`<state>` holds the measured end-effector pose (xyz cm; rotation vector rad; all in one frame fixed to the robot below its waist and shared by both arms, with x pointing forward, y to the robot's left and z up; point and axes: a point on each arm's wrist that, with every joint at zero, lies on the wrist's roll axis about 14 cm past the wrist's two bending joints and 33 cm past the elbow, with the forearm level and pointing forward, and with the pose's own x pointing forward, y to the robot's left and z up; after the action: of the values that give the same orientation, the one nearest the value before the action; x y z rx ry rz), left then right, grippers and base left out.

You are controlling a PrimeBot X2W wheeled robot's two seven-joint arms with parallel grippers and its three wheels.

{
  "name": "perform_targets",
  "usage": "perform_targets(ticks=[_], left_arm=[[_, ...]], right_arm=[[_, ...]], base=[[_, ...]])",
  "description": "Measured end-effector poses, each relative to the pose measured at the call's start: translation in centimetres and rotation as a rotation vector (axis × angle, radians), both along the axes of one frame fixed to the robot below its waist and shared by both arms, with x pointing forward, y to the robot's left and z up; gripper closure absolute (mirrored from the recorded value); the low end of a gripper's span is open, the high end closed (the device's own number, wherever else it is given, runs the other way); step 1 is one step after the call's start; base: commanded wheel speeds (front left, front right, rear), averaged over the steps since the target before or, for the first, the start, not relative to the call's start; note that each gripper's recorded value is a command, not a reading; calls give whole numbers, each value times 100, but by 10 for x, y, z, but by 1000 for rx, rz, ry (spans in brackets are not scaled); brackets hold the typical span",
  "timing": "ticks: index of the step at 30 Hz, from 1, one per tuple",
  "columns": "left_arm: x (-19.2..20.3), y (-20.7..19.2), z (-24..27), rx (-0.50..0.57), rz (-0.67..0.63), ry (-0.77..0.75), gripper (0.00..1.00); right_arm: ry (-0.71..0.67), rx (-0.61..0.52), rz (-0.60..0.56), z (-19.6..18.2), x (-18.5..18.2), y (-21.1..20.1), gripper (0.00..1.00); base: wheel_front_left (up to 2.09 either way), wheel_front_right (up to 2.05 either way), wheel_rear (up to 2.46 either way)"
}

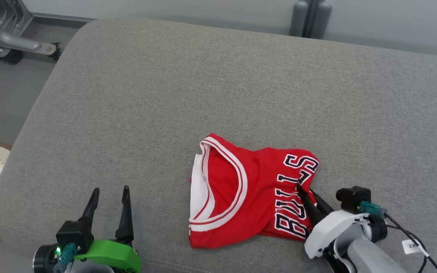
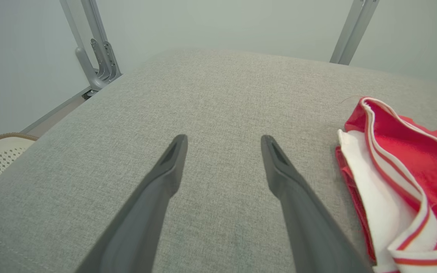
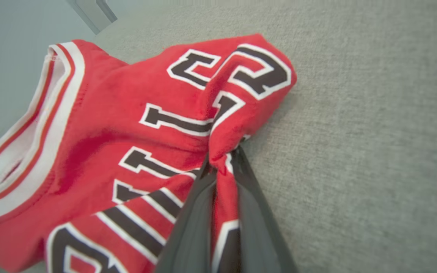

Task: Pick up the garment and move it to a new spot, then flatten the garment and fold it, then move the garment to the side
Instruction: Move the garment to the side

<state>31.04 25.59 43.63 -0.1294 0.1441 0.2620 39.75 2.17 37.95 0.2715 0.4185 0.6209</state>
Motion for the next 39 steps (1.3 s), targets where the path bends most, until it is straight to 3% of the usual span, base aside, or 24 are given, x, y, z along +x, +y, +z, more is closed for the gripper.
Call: perform_targets(ticks=[9, 27, 33, 39], left_arm=[[32, -42, 4, -13, -154, -29, 0], [91, -208, 19, -79, -657, -95, 0], [95, -258, 26, -106, -796, -117, 0], [102, -282, 27, -127, -862, -127, 0]], right_arm=[[-75, -33, -222, 20, 24, -77, 100], [-49, -91, -688, 20, -64, -233, 100], [-61, -86, -781, 27, -82, -255, 100], [-151, -130, -765, 54, -49, -270, 100]], base=[[0, 0, 0], [0, 0, 0], [0, 0, 0], [0, 0, 0]])
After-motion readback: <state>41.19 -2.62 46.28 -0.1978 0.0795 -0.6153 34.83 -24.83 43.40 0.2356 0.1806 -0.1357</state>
